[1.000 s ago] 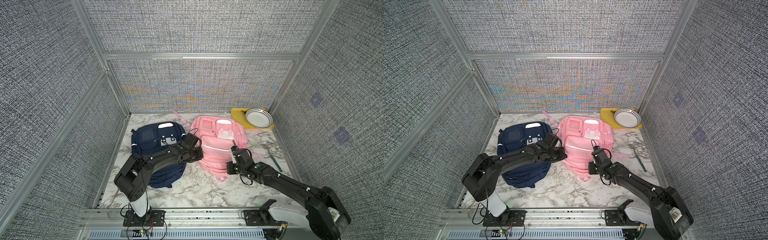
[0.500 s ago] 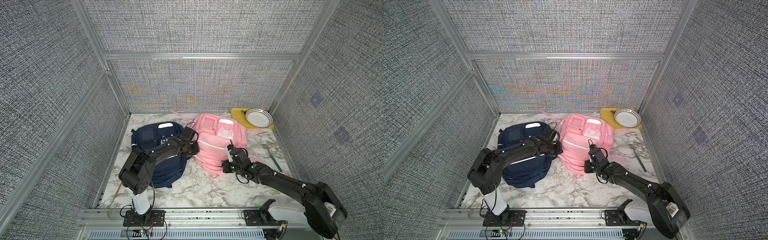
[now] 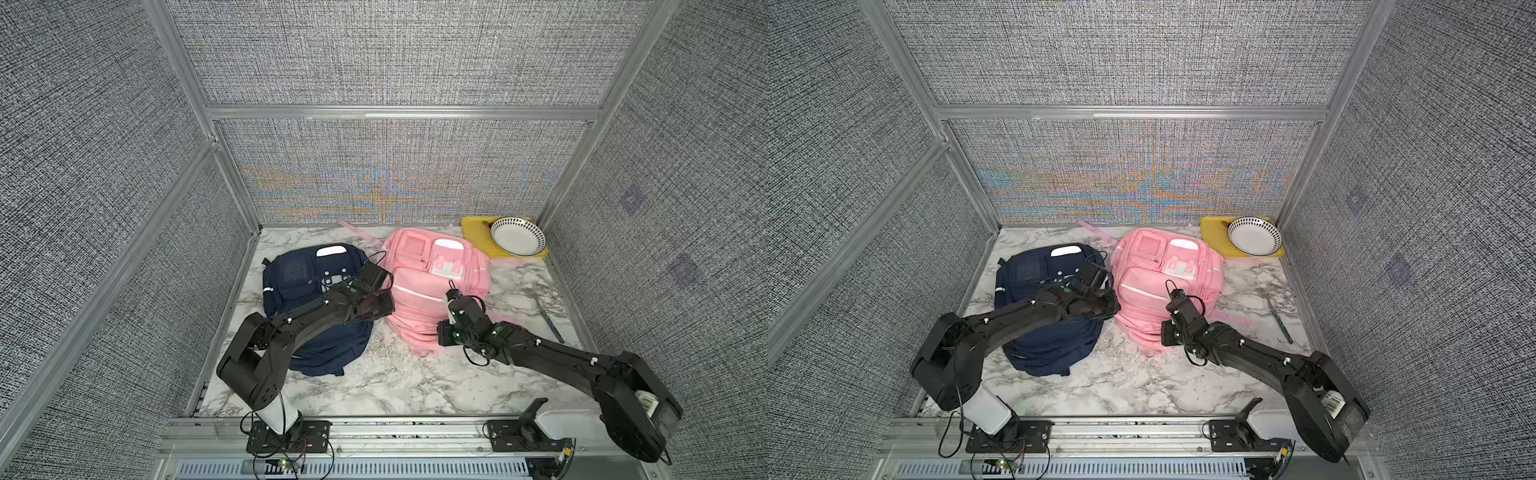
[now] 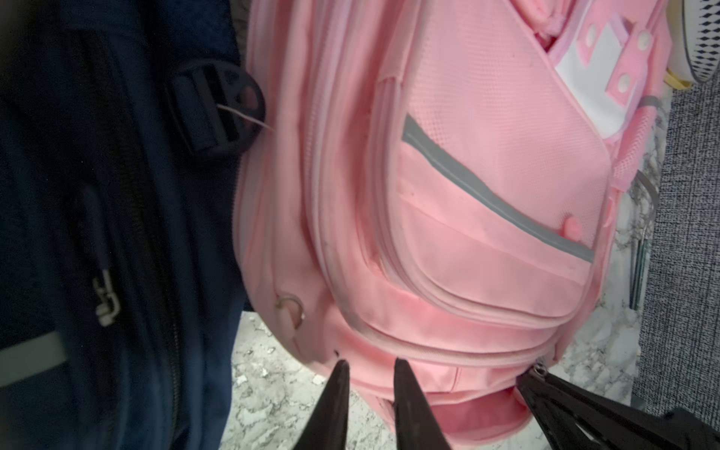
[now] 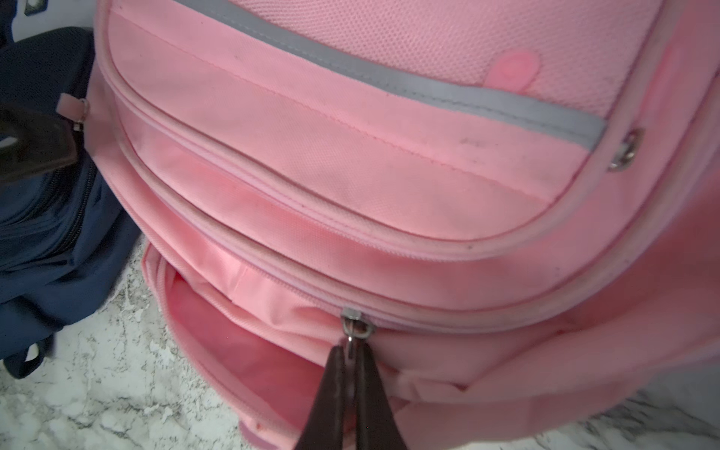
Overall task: Zip up the backpack
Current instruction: Zip the zipper on the backpack.
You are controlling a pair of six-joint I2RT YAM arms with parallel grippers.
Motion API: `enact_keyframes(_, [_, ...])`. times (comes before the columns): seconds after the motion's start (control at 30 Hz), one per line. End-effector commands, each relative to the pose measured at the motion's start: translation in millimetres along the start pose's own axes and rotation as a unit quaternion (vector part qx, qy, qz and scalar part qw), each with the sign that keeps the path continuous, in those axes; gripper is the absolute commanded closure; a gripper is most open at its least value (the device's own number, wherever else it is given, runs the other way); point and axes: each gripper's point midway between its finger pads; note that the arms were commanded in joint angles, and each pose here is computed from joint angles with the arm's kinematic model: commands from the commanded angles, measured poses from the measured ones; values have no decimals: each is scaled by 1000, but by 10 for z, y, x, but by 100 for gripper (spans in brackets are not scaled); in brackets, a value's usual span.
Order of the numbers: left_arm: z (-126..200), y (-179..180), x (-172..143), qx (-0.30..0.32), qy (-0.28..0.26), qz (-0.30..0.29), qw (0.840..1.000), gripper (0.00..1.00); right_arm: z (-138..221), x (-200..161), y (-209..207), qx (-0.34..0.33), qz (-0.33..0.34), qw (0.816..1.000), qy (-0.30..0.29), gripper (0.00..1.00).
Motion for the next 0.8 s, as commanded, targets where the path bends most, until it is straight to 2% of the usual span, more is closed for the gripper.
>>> enact_keyframes(0.0, [33,-170,-80,-18,-1,1,1000,73,9,97,73,8,6,1000,-17,100])
enact_keyframes(0.2, [-113,-434,-338,-33,27,-1,999,71,-5,129,173,14,19,1000,-20,100])
enact_keyframes(0.37, [-289,-495,-506,-35,48,12,998,67,26,166,228,17,25,999,-28,100])
enact_keyframes(0.57, [-354,-569,-498,-40,43,20,998,53,34,134,264,20,31,999,-28,100])
enact_keyframes(0.77, [-344,-683,-480,-45,35,16,998,47,17,91,280,19,37,999,-25,100])
Point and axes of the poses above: each gripper's point midway between its finger pads, its own z axis back along the fingers, its own y axis along the line the jaws close on, x = y × z, and after that the axes turned 3 degrees about z, right-handed
